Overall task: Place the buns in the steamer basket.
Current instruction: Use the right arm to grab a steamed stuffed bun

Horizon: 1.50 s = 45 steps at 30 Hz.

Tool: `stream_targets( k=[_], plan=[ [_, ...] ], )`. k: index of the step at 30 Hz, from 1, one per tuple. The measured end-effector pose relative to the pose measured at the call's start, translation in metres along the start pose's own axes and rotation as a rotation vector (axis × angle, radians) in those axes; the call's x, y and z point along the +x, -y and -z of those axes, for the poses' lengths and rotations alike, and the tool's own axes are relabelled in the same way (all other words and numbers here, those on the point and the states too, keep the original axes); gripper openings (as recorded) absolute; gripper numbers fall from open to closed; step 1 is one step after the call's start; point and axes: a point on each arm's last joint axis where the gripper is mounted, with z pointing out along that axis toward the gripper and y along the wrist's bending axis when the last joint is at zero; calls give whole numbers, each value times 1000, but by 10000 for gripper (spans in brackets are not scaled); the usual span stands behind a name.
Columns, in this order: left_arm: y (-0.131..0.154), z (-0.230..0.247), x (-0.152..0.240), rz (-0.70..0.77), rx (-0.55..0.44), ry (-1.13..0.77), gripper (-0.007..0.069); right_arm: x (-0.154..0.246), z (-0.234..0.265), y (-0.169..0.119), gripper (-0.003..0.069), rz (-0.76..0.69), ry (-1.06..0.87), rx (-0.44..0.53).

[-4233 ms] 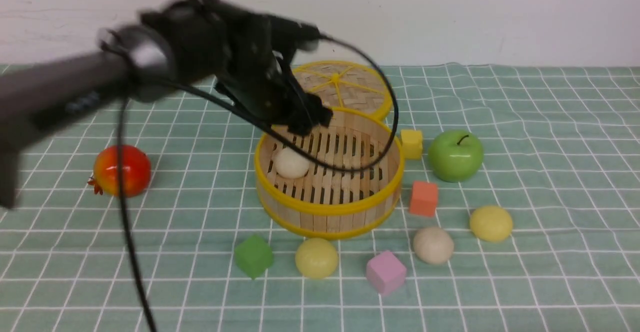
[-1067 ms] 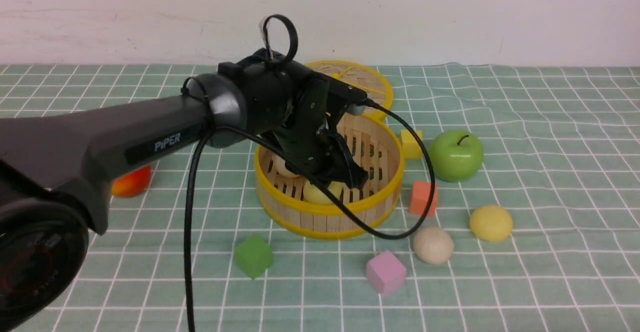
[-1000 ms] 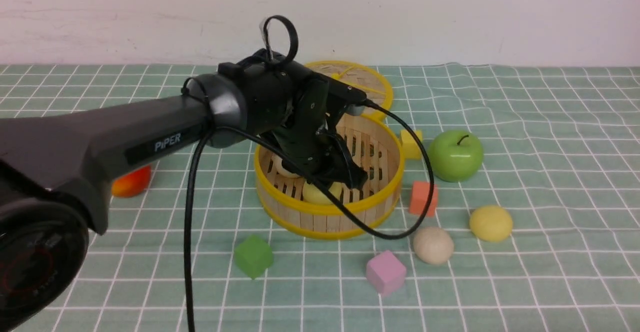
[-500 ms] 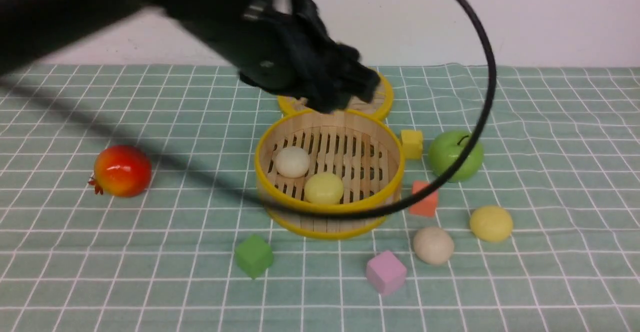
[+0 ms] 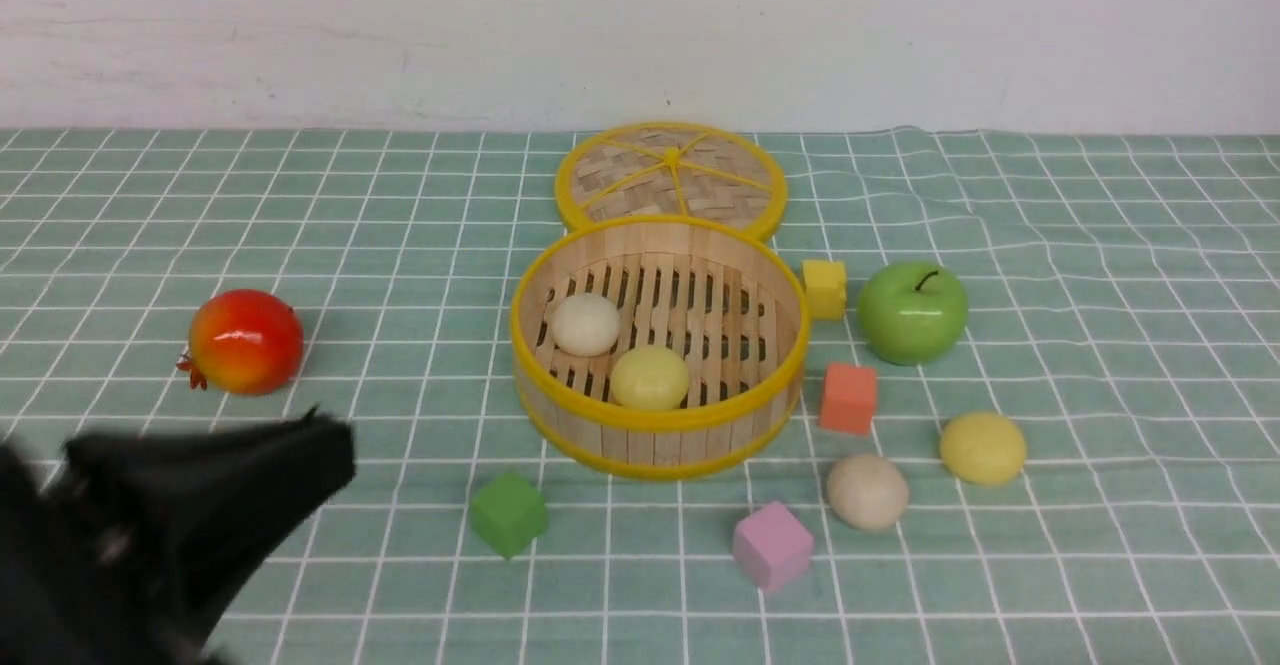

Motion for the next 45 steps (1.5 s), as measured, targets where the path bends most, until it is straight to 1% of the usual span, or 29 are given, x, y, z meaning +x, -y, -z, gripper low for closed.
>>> stream_targets(
  k=[3,6,16,18,21,24,26,27,29,30,32,33,34,35,38,39,40,41,42,43,44,45],
  plan=[
    [-4,17,22,14,24,71,-14,0,0,0,239,0,0,0],
    [-8,19,34,38,11,40,-14,0,0,0,239,0,0,0],
    [-9,16,37,46,0,24,-14,0,0,0,239,1,2,0],
    [-9,16,37,46,0,23,-14,-1,0,-1,239,-53,20,-10],
    [-9,16,37,46,0,23,-14,-9,0,-5,239,-404,106,-83],
    [-9,16,37,46,0,23,-14,-19,2,-5,239,-617,211,-125],
    [-9,16,37,46,0,23,-14,-24,3,-3,239,-697,264,-139],
    [-9,16,37,46,0,23,-14,-25,3,-3,239,-703,269,-140],
    [-9,16,37,46,0,22,-14,-28,4,-2,239,-775,314,-151],
    [-9,16,37,46,0,22,-14,-29,4,-2,239,-808,317,-157],
    [-9,16,37,46,0,22,-13,-33,6,-4,231,-823,288,-173],
    [-9,16,37,46,0,22,-13,-37,8,-7,222,-814,243,-185],
    [-9,16,37,46,0,21,-13,-51,11,-11,200,-762,174,-201],
    [-9,16,37,46,0,21,-13,-57,10,-14,185,-711,99,-205],
    [-9,16,37,46,0,21,-13,-95,6,-27,131,-418,-190,-241],
    [-9,16,37,46,0,21,-13,-109,4,-30,113,-335,-259,-254],
    [-9,16,37,46,0,21,-13,-122,-7,-34,90,-224,-404,-268],
    [-9,16,37,46,0,21,-13,-129,-14,-36,77,-167,-481,-273],
    [-9,16,37,46,0,21,-13,-130,-16,-36,74,-163,-500,-272],
    [-9,16,37,46,0,21,-13,-139,-33,-38,54,-105,-616,-272],
    [-9,16,37,46,0,21,-13,-141,-38,-39,48,-89,-645,-272],
    [-9,16,37,46,0,21,-12,-148,-62,-41,25,-62,-749,-267]
  ],
)
